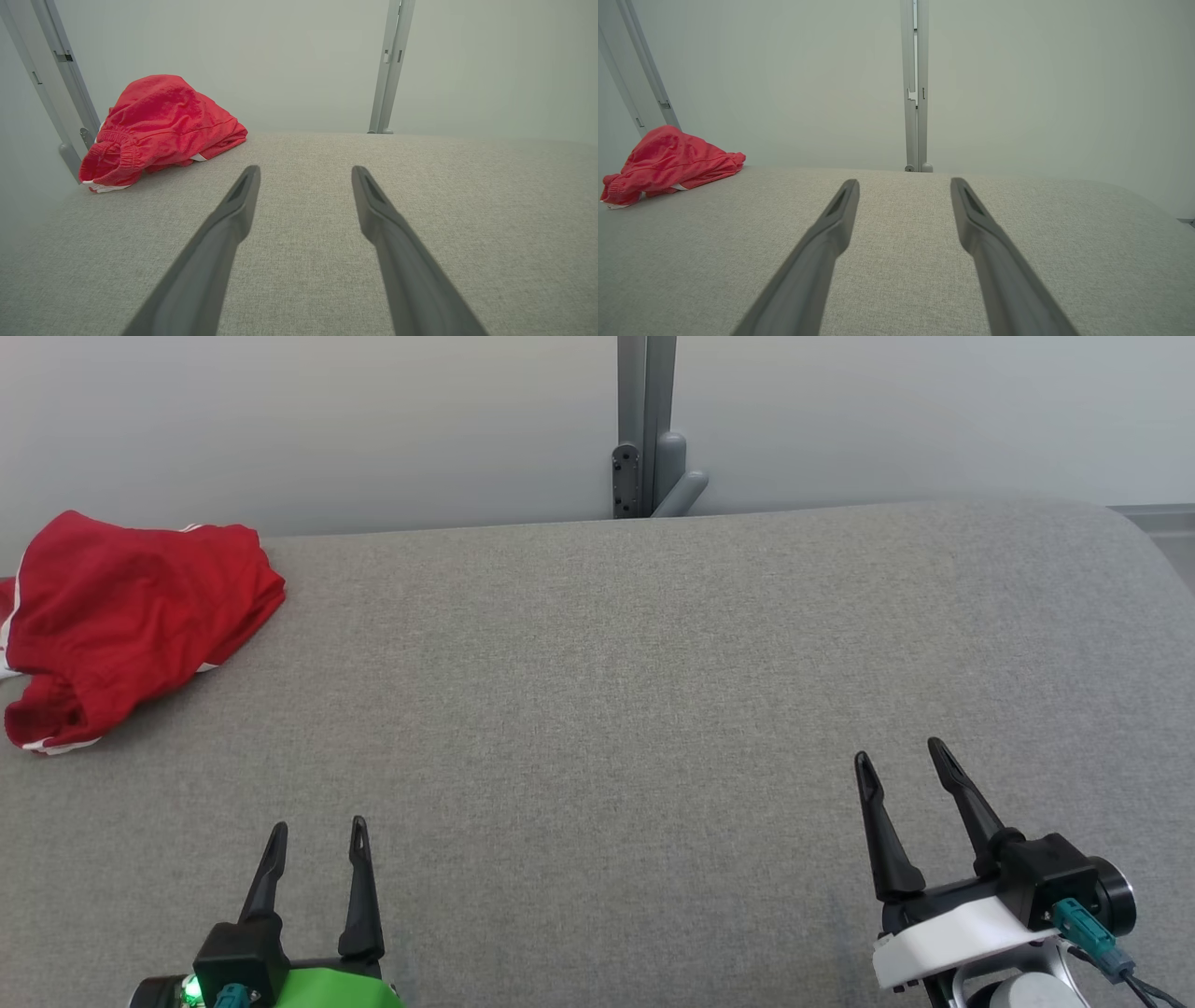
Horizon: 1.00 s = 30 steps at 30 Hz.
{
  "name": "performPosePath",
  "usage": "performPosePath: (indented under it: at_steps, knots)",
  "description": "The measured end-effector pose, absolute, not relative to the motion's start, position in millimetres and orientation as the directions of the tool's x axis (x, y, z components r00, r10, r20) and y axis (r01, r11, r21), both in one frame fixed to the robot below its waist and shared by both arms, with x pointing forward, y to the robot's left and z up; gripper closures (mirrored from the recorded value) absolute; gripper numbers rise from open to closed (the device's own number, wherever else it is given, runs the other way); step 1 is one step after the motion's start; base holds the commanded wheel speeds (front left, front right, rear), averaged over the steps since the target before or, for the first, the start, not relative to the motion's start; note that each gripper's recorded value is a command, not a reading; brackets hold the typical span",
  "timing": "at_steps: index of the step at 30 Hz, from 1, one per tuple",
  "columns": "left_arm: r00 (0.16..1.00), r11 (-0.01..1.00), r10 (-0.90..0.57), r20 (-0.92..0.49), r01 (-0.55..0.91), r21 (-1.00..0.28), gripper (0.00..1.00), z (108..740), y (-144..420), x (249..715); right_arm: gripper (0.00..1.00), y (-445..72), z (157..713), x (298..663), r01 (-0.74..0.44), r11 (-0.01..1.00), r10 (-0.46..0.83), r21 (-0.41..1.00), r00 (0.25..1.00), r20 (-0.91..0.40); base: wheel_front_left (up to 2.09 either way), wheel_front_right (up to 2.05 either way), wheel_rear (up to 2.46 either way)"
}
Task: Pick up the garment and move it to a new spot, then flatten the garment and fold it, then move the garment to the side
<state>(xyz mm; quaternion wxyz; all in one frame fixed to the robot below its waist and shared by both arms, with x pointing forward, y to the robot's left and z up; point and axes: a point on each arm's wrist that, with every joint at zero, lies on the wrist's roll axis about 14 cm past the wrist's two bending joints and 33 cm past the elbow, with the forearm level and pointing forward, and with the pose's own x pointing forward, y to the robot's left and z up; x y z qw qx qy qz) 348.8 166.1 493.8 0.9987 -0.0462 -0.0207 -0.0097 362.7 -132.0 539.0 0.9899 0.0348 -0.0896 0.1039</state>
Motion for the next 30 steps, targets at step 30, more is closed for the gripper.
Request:
performPosePath:
  at_steps: [30]
  knots:
    - [0.985,0.982,0.169,0.044,-0.165,-0.09,0.0,494.3,221.8,312.7,0.0,-75.2,536.3,377.8,-0.375,0.926,0.361,0.053,0.916,0.177,0.0,0.0,0.0]
